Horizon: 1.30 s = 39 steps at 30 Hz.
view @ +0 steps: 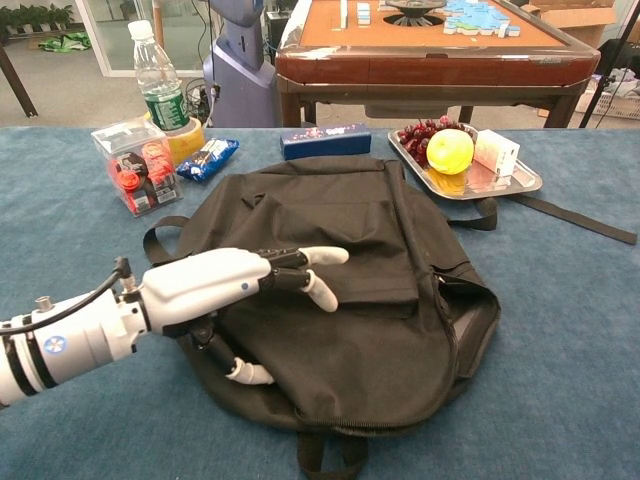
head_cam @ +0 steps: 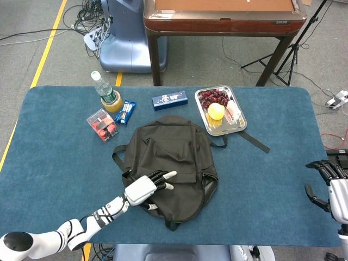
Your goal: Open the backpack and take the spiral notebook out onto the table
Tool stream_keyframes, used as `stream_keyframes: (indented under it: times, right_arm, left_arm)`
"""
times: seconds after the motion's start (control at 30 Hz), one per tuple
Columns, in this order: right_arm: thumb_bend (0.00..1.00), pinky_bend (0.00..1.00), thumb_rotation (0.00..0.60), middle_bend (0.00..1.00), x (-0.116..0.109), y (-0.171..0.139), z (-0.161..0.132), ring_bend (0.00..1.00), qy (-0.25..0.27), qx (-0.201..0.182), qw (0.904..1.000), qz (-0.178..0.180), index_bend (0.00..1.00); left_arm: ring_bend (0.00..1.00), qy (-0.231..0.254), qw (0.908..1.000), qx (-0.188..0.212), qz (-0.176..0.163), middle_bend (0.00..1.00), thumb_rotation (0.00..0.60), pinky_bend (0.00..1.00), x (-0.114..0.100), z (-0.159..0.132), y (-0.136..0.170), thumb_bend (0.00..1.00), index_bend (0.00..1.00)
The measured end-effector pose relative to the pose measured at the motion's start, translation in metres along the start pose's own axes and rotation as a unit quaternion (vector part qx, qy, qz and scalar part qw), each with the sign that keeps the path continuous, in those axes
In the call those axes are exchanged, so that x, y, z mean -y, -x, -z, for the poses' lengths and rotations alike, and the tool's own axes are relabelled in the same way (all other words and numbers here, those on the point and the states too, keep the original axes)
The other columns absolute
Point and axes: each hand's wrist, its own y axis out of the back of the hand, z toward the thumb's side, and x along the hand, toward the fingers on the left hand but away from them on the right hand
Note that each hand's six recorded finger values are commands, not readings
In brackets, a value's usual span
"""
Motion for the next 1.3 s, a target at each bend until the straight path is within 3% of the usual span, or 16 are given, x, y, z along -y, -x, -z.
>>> stream_keyframes:
  times: [0.17, 0.33, 0.53, 0.8, 0.97, 1.13, 1.3]
  right_arm:
    - [0.37, 0.34, 0.6, 0.3, 0.0, 0.0, 0.002, 0.19, 0.0, 0.003, 1.0, 0.002, 0.32]
    - [0.37, 0.34, 0.6, 0.3, 0.0, 0.002, 0.004, 0.19, 0.001, 0.002, 1.0, 0.003, 0.32]
    - [0.37, 0.34, 0.6, 0.3, 0.001, 0.003, 0.005, 0.19, 0.002, 0.003, 1.0, 0.002, 0.32]
    - [0.37, 0.34, 0.6, 0.3, 0.004, 0.003, -0.003, 0.19, 0.009, -0.017, 0.9997, -0.014, 0.32]
    - [0.37, 0.34, 0.6, 0.3, 0.02, 0.005, -0.025, 0.19, 0.014, -0.065, 0.9963, -0.054, 0.32]
    - [0.37, 0.34, 0.6, 0.3, 0.045, 0.003, -0.056, 0.19, 0.026, -0.127, 0.9853, -0.111, 0.32]
    - [0.37, 0.34, 0.6, 0.3, 0.065, -0.001, -0.082, 0.19, 0.045, -0.176, 0.9704, -0.16, 0.32]
  left_arm:
    - [0.0, -0.006, 1.0, -0.004, 0.003, 0.0, 0.6, 0.06, 0.005, -0.002, -0.011, 0.2, 0.39]
    - [0.0, 0.007, 1.0, -0.002, 0.002, 0.0, 0.6, 0.05, 0.004, -0.003, -0.013, 0.48, 0.51]
    - [0.0, 0.026, 0.9996, -0.008, -0.011, 0.0, 0.6, 0.05, -0.002, -0.002, -0.012, 0.65, 0.6]
    - [0.0, 0.116, 0.991, -0.041, -0.052, 0.0, 0.6, 0.05, -0.025, 0.002, -0.011, 0.69, 0.62]
    - [0.0, 0.169, 0.9785, -0.061, -0.101, 0.04, 0.6, 0.05, -0.055, 0.006, -0.01, 0.69, 0.62]
    - [0.0, 0.19, 0.9666, -0.083, -0.15, 0.04, 0.6, 0.05, -0.085, 0.011, -0.008, 0.69, 0.62]
    - [0.0, 0.208, 0.9596, -0.094, -0.165, 0.04, 0.6, 0.05, -0.1, 0.011, -0.007, 0.69, 0.59]
